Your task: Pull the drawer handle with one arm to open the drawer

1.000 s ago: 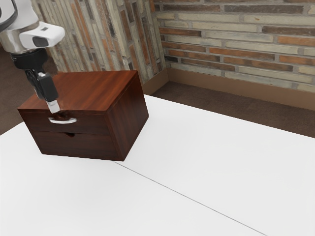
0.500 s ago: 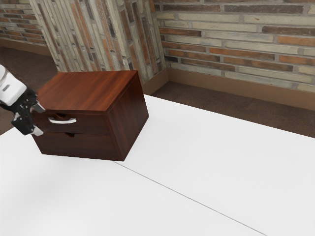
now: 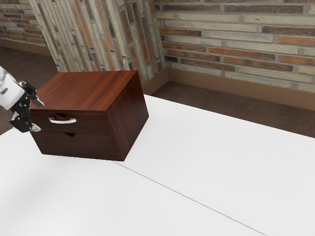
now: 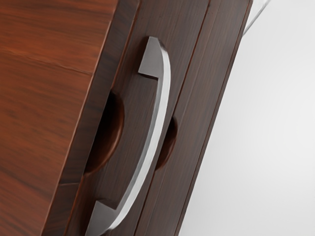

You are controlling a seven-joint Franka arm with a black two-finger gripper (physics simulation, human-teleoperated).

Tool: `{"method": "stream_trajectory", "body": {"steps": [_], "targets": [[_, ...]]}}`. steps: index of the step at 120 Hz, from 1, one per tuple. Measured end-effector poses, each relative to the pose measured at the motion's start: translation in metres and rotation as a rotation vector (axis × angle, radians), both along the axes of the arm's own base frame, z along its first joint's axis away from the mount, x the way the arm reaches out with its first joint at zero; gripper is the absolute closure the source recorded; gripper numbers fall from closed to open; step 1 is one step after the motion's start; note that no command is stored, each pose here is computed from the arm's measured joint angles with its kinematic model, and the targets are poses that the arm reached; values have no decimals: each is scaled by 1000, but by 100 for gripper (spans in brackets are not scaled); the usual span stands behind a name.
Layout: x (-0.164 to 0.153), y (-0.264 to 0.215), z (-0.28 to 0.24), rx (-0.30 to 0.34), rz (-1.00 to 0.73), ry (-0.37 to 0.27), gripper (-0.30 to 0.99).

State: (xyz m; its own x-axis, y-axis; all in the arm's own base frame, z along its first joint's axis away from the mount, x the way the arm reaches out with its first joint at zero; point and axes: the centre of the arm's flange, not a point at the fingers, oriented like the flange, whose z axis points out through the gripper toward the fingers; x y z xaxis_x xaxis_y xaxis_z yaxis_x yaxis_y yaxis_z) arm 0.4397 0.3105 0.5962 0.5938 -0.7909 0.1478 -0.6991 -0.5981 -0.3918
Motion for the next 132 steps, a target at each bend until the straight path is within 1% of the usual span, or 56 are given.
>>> {"method": "stream_trajectory", "body": {"steps": [5, 22, 33, 43, 58, 70, 88, 101, 112, 124, 132], "targets": [[3, -3, -2, -9, 7, 3, 1], [-12, 2, -8, -25, 75, 0, 19], [-9, 0, -7, -34, 99, -54, 25], [-5, 2, -8, -55, 120, -94, 27], [4, 2, -13, -73, 122, -122, 35], [8, -2, -12, -59, 91, -130, 40], [3, 5, -12, -27, 55, -127, 44], [4, -1, -13, -6, 4, -116, 45], [-7, -12, -10, 22, -30, -105, 46], [-9, -15, -16, 29, -63, -87, 46], [-5, -21, -19, 32, -93, -80, 46]]}}
